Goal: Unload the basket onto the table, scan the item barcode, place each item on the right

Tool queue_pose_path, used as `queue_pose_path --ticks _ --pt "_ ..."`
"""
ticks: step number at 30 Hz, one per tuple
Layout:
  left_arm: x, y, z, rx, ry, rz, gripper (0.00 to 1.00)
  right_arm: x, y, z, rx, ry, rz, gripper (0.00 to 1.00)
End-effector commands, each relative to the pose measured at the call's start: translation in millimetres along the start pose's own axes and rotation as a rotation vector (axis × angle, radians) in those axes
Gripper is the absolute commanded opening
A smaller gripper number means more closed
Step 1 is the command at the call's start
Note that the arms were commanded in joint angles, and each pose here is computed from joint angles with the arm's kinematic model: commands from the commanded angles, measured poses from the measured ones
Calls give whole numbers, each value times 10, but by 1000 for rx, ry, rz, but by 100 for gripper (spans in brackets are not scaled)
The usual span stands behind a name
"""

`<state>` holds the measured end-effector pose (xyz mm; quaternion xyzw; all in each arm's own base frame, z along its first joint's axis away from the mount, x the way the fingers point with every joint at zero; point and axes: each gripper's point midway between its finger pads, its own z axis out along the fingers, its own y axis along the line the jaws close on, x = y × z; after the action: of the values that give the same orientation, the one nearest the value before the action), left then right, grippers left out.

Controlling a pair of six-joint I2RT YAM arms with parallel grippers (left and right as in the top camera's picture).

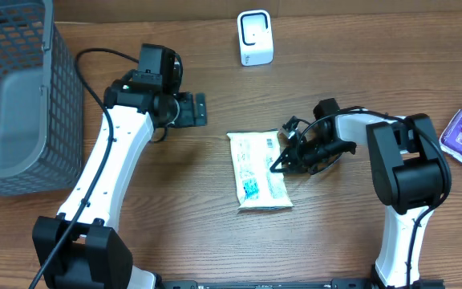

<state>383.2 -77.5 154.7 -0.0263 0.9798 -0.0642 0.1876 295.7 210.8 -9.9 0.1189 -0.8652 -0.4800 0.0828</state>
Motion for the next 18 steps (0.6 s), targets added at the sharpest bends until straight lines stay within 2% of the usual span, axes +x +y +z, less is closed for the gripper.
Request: queue_pose_path --ticks 1,2,3,5,6,9,14,18 --pt "113 -425 -23 190 49 100 100 249 -860 -71 322 71 112 4" --pt "141 -437 -26 196 60 102 100 248 -860 -71 322 71 111 4" --pt "161 -438 -24 197 66 120 88 246 -859 -70 321 70 111 4" --pt "207 -417 -24 189 84 134 8 240 -861 -71 322 68 109 4" --pt "239 -402 -26 186 99 124 5 241 -861 -70 322 68 109 4" --pt "363 -417 -2 190 150 48 4 241 -861 -70 322 68 109 4" --pt "684 -858 328 383 195 79 4 231 -863 -70 322 65 106 4" --pt "1070 -1004 694 483 319 16 4 233 -861 -70 322 66 107 4"
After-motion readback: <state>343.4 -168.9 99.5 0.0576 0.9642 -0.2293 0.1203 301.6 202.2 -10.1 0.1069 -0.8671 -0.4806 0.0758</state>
